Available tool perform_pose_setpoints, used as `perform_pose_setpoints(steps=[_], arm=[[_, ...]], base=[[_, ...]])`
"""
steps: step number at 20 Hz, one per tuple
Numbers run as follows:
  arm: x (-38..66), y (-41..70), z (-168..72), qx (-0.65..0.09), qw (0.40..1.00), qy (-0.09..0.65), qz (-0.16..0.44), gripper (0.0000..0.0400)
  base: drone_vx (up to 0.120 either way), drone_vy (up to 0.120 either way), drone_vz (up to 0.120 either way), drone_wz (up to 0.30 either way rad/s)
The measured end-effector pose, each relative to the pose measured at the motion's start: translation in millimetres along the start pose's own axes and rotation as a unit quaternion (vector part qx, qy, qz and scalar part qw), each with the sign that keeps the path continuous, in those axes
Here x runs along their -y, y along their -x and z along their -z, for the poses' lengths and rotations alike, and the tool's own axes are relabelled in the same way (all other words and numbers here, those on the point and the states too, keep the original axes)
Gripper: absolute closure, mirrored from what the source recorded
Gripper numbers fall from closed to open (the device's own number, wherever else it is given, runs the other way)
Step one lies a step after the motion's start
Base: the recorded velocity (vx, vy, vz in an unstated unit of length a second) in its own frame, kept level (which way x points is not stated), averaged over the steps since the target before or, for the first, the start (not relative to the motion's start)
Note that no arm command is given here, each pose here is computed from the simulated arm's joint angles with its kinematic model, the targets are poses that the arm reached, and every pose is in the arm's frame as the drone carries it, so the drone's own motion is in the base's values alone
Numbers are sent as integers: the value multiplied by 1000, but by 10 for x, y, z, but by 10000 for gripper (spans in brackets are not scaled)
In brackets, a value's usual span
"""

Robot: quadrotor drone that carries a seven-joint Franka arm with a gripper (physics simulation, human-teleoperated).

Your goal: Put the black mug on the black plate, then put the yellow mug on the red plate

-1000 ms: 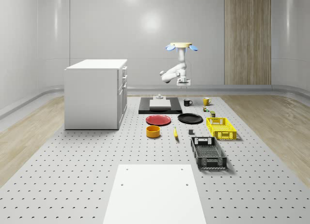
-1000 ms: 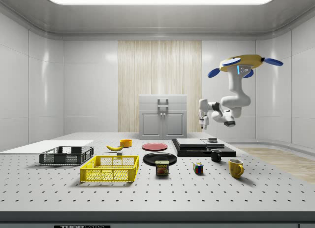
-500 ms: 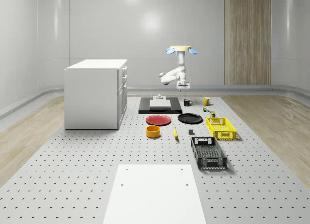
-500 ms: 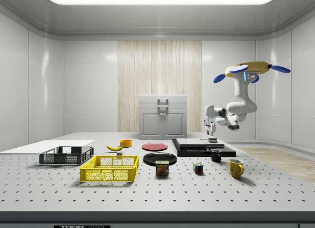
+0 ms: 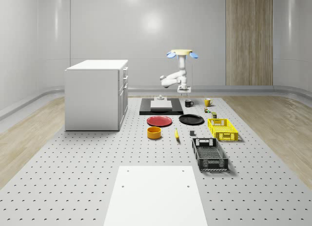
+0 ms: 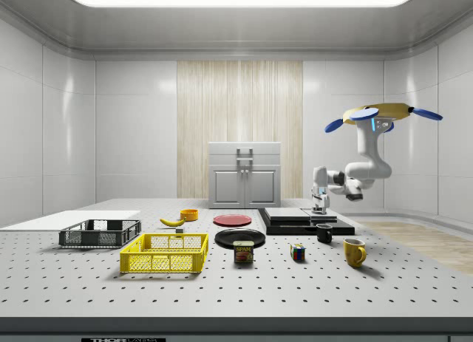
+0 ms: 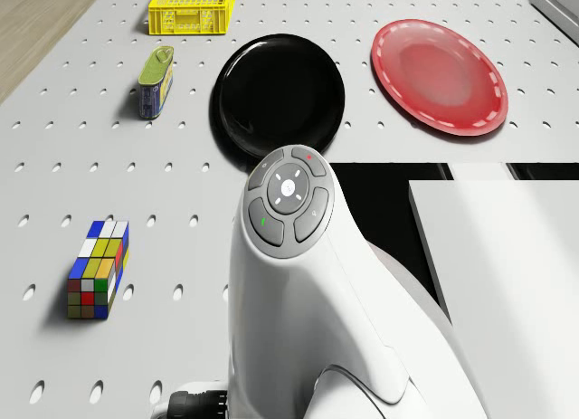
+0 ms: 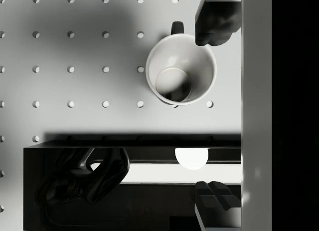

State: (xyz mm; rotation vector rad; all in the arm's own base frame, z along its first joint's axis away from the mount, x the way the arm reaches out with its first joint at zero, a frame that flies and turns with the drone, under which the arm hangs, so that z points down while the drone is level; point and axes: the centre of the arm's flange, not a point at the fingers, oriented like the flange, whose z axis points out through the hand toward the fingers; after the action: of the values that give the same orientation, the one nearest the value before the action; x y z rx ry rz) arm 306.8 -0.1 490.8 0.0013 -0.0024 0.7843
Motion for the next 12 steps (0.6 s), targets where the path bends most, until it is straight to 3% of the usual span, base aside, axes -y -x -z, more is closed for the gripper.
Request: perform_pose_setpoints(steps=[4, 6, 10, 12], arm=[[0, 0, 0, 0, 1000, 0, 0, 0], [0, 0, 0, 0, 1000, 0, 0, 0], [0, 0, 0, 0, 1000, 0, 0, 0], [0, 0, -7, 0, 1000, 0, 0, 0]], base=[[0, 10, -120, 0], [0, 120, -120, 0], [0, 0, -120, 0], [0, 0, -20, 0]])
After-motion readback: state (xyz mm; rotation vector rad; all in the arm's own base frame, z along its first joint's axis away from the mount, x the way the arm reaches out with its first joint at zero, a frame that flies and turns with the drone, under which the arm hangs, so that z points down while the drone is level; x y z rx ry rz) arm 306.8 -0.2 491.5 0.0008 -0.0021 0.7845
